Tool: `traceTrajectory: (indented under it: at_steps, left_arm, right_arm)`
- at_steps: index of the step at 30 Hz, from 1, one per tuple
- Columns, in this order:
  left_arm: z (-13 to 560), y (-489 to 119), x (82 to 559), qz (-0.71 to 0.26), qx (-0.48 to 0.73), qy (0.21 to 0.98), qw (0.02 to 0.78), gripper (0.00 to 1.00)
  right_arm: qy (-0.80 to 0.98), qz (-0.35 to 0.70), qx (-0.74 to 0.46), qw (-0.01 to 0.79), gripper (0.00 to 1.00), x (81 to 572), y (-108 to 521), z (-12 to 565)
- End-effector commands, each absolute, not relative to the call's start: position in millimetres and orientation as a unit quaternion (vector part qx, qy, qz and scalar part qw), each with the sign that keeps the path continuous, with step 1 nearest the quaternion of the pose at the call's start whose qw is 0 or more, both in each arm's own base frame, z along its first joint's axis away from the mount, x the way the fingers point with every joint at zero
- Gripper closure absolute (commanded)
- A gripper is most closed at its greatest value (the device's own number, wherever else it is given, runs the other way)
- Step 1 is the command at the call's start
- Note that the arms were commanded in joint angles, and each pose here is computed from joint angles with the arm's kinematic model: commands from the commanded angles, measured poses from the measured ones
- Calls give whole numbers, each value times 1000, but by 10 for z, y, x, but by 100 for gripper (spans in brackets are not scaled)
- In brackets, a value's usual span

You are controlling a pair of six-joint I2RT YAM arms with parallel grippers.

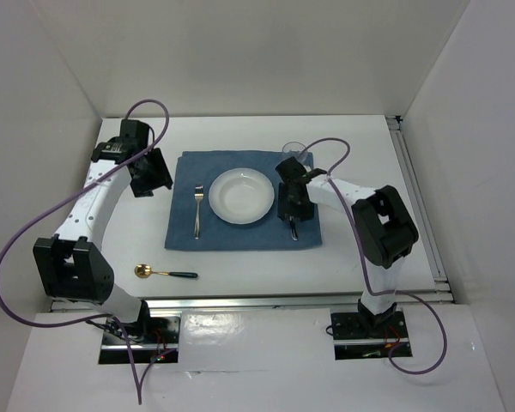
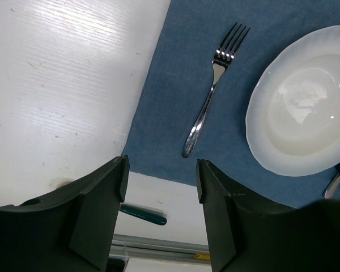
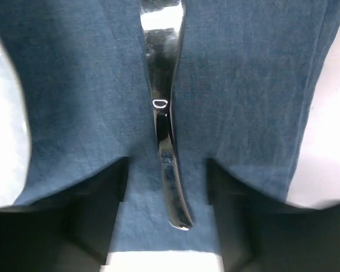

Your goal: Set the dinner table for one person

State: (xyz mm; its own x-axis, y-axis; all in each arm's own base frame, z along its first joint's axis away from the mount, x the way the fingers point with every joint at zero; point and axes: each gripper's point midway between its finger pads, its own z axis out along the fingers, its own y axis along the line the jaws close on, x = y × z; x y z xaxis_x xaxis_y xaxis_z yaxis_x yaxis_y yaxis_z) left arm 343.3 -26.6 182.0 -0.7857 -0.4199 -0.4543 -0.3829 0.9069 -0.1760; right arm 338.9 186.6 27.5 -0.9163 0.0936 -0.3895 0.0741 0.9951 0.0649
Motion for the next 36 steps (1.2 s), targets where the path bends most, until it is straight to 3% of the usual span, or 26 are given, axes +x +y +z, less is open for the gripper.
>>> traceTrajectory:
  at_steps: [1,3,9,12,15,17,24,36]
  left_arm:
    - [2082,-252,3447,-47,-220,933,282,32]
    - [2213,-248,3444,-49,-215,930,293,32]
    - [2857,-260,3493,-71,-202,904,369,31]
    - [3057,-260,3490,-76,-201,897,386,31]
    - [3266,-258,3439,-82,-199,888,407,31]
    - [3396,-260,3409,-87,-202,881,420,31]
    - [3929,-287,3328,-116,-213,849,469,31]
    - [3762,-300,3274,-112,-208,861,450,31]
  right_arm:
    - [967,34,67,242,29,3638,1941,467]
    - [966,20,70,247,19,3659,1894,499]
    - [938,35,18,344,18,3648,2130,1414]
    - [907,130,-124,381,18,3421,2770,1809]
    - [839,216,-310,391,20,2888,3504,1930]
    - [801,235,-401,376,23,2517,3911,1796]
    - [753,268,-498,336,28,1945,4801,1313]
    - [737,256,-542,313,26,1756,5358,600]
